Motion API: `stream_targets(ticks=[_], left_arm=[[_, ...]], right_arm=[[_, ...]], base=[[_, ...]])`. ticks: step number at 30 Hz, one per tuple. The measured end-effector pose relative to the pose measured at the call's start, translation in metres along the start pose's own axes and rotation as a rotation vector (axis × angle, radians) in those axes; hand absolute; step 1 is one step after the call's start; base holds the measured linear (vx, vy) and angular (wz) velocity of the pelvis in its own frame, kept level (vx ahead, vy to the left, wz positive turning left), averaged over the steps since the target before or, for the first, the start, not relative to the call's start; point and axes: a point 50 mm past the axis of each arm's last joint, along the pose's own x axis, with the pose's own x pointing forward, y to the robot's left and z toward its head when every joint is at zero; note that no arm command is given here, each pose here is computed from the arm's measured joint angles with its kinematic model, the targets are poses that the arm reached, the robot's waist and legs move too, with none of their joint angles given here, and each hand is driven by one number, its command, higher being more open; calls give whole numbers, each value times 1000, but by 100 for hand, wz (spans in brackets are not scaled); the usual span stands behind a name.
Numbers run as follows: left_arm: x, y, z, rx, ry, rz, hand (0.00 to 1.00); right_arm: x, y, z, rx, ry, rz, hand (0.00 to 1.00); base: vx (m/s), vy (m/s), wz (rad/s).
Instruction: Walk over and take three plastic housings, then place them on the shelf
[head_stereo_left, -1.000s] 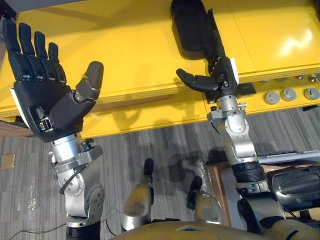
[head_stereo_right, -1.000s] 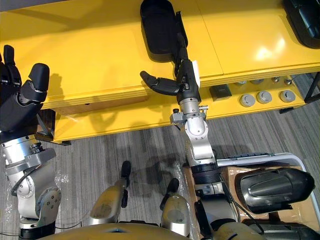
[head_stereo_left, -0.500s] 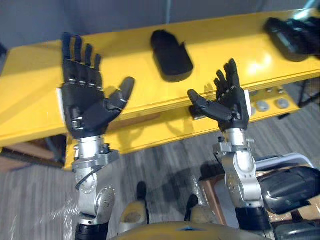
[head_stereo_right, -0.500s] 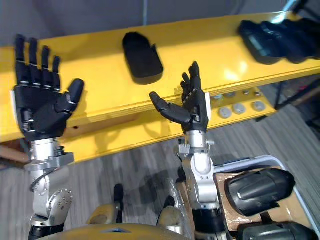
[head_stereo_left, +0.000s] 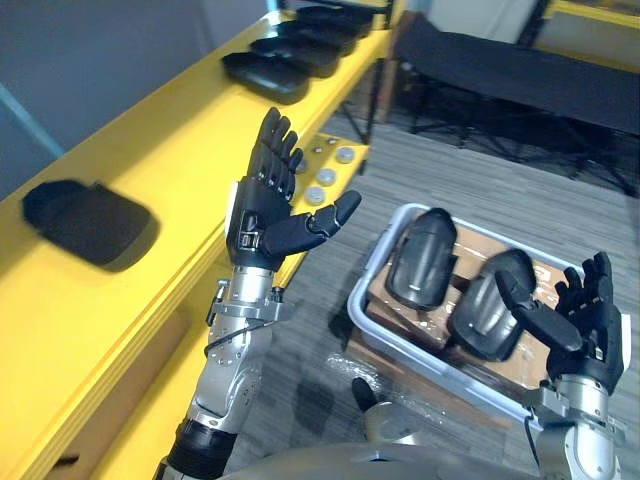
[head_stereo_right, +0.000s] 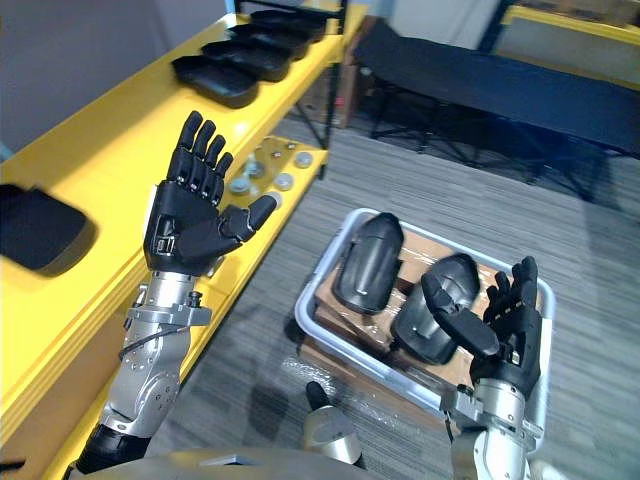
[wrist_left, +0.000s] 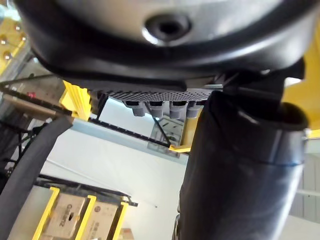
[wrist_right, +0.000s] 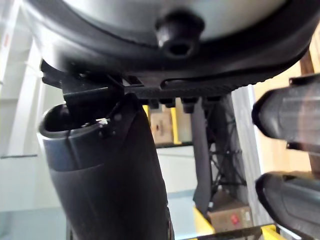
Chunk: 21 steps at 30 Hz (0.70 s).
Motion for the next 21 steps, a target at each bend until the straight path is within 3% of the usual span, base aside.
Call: stream_targets(ticks=[2,5,9,13,16,21], left_arm=[[-1,-1,-2,16,13,18,100],[-4,1,-8,174,54,45,100],[-18,7,-29,165,195,77,100],[-30,4,-35,114,247,33,100],[-38,-14,-38,74,276,-90,100],[-40,-32,-36,37,279,-234,100]], right_arm=[[1,10,-1,23,-3,66,100],[25,53,9,119,-82,285,100],[44,91,10,148,-110,459,100],[35,96,-10,224,-4,395,100],[14,88,-31,258,112,265,100],[-7,76,-50,267,217,244,100]], base=[[34,-95,-57],[-36,-44,-84],[-70,125,-19],[-120,93,35],[-116,126,2],[-225,157,-117]])
